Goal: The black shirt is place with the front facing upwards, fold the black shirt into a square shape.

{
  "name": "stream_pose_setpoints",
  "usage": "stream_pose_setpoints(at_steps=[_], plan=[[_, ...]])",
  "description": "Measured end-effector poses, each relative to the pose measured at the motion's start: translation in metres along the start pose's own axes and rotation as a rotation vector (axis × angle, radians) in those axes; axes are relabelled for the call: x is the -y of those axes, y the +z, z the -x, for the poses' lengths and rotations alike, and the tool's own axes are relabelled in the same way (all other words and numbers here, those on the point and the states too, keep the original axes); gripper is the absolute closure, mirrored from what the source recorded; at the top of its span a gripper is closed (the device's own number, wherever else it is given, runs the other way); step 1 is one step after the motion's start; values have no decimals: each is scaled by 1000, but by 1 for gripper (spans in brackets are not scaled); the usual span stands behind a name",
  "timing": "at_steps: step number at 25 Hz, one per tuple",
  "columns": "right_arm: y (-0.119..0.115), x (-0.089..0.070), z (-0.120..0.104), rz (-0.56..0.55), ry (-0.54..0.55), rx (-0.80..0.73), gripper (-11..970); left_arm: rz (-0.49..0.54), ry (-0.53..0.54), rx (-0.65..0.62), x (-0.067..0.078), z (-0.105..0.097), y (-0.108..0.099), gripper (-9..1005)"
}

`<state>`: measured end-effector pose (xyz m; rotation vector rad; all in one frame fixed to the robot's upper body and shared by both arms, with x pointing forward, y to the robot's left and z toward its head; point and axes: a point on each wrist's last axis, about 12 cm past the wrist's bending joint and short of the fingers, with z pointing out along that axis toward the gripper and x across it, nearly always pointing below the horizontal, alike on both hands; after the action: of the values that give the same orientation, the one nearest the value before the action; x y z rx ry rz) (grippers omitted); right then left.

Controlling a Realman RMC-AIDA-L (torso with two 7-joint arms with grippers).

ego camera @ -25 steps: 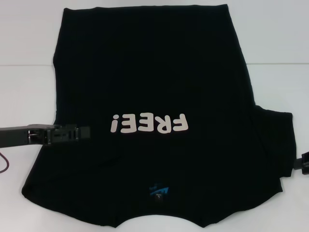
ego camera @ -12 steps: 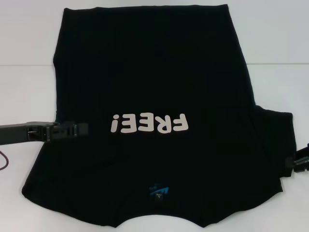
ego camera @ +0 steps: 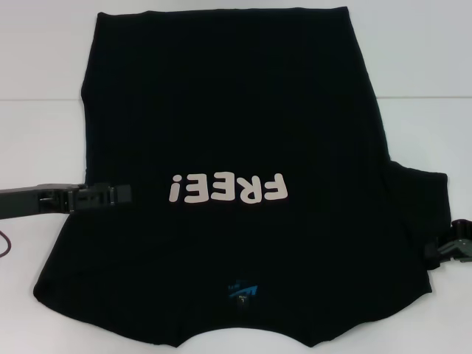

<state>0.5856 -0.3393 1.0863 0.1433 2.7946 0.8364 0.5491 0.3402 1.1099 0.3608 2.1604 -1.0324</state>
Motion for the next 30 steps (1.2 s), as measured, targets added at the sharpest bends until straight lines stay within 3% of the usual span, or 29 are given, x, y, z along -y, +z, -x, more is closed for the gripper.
stream_pose_setpoints(at_steps=[8, 12, 18, 30], plan=[[-4, 0, 2, 0, -5, 10, 853, 0, -1, 1, 0, 0, 0, 352], [-22, 14, 8, -68, 22, 74, 943, 0, -7, 2, 0, 0, 0, 355], [-45, 28, 20, -110, 52, 173, 943, -3, -9, 10, 0, 2, 0, 359], [-63, 19, 39, -106, 25, 212, 943, -26, -29, 72, 2, 6, -4, 367]])
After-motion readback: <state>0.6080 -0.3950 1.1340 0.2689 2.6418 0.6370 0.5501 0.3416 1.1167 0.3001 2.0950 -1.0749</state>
